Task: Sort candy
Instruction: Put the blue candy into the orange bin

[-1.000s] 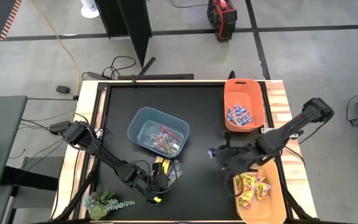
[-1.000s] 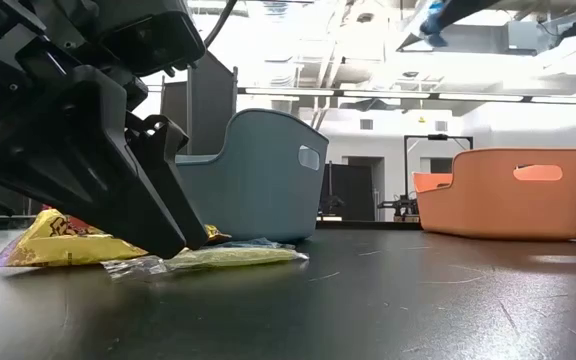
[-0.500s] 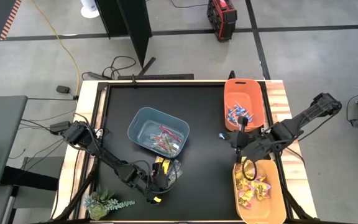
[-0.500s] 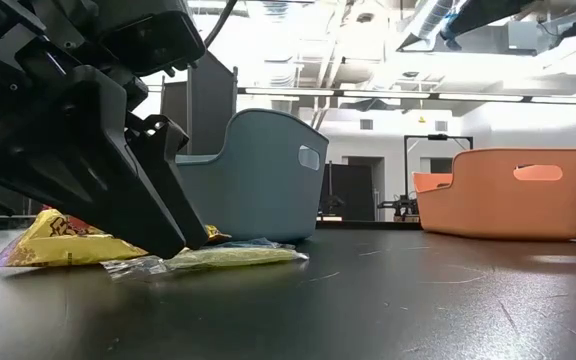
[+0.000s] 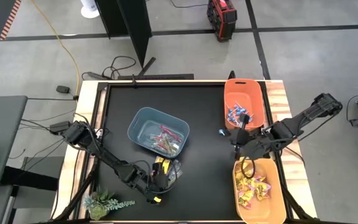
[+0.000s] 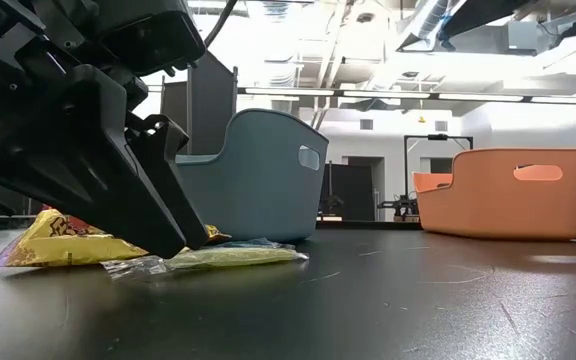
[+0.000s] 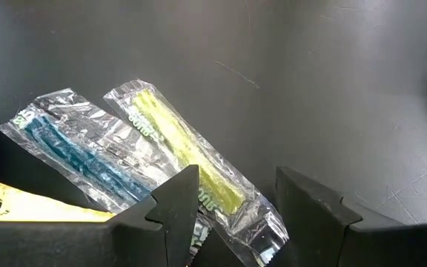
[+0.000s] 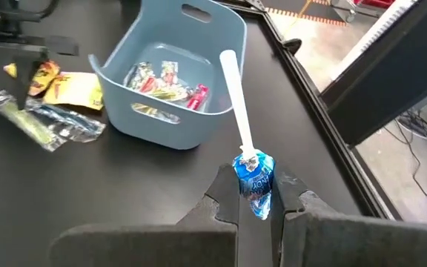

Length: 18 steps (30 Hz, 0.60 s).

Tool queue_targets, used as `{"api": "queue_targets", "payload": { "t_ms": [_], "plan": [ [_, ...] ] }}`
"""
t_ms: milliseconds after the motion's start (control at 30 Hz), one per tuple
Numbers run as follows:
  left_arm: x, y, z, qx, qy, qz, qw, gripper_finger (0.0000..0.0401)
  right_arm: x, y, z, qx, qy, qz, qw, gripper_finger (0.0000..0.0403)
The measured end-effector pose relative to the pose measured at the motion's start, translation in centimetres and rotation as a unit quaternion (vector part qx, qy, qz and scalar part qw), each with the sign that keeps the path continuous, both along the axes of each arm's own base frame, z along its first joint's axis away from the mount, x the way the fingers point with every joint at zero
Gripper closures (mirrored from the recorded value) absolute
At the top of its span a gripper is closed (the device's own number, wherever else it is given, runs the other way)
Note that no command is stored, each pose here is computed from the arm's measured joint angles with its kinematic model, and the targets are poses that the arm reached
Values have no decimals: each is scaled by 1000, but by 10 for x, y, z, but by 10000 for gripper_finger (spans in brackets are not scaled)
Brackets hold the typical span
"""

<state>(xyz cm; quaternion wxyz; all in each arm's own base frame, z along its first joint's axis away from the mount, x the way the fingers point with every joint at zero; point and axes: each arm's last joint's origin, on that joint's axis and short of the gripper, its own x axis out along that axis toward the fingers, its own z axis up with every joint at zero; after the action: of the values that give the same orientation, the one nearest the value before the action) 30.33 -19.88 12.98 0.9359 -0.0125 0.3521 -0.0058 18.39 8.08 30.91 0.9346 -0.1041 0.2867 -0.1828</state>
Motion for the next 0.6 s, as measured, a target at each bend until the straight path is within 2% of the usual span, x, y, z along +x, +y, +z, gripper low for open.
{"api": "queue_targets", "payload": {
  "t_ms": [200, 300, 433, 600],
  "plan": [
    [0, 0, 0, 0, 0, 0, 1000, 228, 2, -6, 0, 4, -3, -18, 1000, 377],
    [0, 0, 0, 0, 0, 0, 1000, 228, 2, -12, -1, 4, -3, -53, 999, 377],
    [0, 0, 0, -1, 0, 0, 1000, 228, -6, -34, -10, 6, 30, -151, 988, 383],
    [0, 0, 0, -1, 0, 1, 1000, 228, -22, -64, -19, 24, 72, -293, 953, 380]
  ]
}}
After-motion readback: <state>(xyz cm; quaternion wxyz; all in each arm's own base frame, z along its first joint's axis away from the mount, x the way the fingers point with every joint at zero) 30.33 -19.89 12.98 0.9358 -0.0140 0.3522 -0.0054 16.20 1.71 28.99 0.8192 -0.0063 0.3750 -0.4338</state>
